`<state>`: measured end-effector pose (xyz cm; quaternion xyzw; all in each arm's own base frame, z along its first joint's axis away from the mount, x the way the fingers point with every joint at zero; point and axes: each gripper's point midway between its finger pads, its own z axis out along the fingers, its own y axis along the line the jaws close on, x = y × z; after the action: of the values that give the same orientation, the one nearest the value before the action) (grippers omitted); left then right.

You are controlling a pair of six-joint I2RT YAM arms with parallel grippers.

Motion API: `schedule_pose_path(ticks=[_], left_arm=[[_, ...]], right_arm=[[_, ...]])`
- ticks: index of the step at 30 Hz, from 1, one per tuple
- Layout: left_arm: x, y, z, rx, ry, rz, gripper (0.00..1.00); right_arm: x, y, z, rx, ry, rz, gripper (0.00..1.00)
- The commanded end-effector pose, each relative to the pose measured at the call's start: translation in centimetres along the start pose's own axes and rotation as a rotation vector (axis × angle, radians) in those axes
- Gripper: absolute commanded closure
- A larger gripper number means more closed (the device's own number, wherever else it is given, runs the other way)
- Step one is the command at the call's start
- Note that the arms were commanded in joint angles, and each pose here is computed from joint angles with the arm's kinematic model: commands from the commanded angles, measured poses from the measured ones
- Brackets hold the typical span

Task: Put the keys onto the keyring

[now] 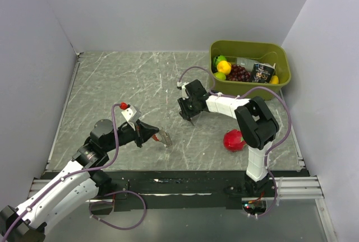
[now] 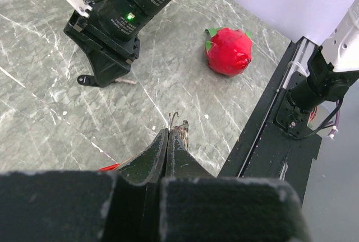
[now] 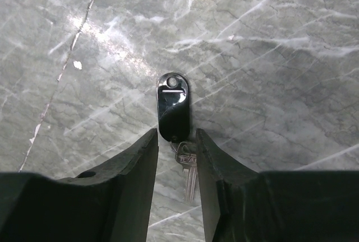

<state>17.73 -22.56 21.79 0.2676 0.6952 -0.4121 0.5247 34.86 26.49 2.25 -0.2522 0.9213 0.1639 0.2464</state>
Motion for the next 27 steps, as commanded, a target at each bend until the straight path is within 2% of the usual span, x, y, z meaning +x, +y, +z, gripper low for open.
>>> schedule_pose_path(ticks=[1, 27], left_arm=[[-3.5, -1.2, -0.1, 0.038, -0.086, 0.042, 0.99], [-3.6, -1.3, -0.2, 0.041, -0.088, 0.045, 0.99]], right_arm=[[-0.3, -0.7, -0.8, 0.034, -0.010, 0.008, 0.58], [0.2, -0.9, -3.4, 0.074, -0.048, 0.014, 0.60]])
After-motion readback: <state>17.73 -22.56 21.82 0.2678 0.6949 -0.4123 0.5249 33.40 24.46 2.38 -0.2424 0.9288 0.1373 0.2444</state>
